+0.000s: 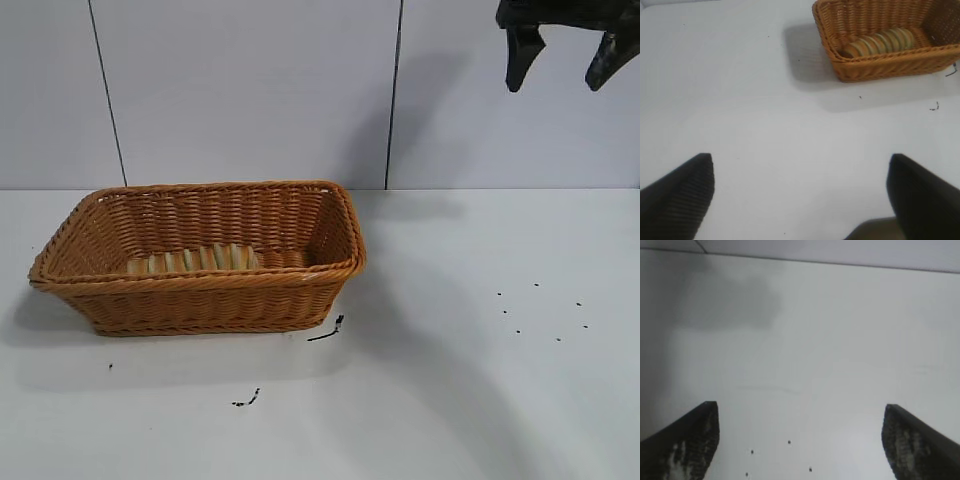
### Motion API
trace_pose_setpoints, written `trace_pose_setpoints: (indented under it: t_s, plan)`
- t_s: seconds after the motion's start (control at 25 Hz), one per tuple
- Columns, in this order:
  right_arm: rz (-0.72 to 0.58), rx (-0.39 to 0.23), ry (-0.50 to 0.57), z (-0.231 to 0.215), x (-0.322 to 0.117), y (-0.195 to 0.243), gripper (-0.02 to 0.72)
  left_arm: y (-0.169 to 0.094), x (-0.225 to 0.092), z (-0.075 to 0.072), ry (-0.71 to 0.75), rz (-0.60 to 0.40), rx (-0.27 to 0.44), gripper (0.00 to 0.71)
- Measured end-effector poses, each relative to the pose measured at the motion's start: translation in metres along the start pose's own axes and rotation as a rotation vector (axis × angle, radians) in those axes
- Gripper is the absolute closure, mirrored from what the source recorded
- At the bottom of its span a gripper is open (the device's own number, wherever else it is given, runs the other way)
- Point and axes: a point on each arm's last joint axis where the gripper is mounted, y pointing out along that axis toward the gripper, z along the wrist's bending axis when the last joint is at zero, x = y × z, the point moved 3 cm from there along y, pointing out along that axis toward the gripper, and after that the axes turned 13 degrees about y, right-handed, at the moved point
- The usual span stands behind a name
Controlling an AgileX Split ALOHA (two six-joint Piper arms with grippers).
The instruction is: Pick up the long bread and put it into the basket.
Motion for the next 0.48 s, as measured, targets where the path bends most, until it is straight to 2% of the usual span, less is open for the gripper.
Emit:
trace_pose_setpoints:
  t_s: [0.32, 0.48]
  plan:
    - [0.002, 0.000, -0.011, -0.035, -0.134, -0.054, 0.094, 0.000, 0.000, 0.000, 0.000, 0.000, 0.000, 0.014]
    - [-0.101, 0.029, -0.014, -0.049, -0.193, -0.063, 0.094, 0.000, 0.000, 0.000, 0.000, 0.000, 0.000, 0.014]
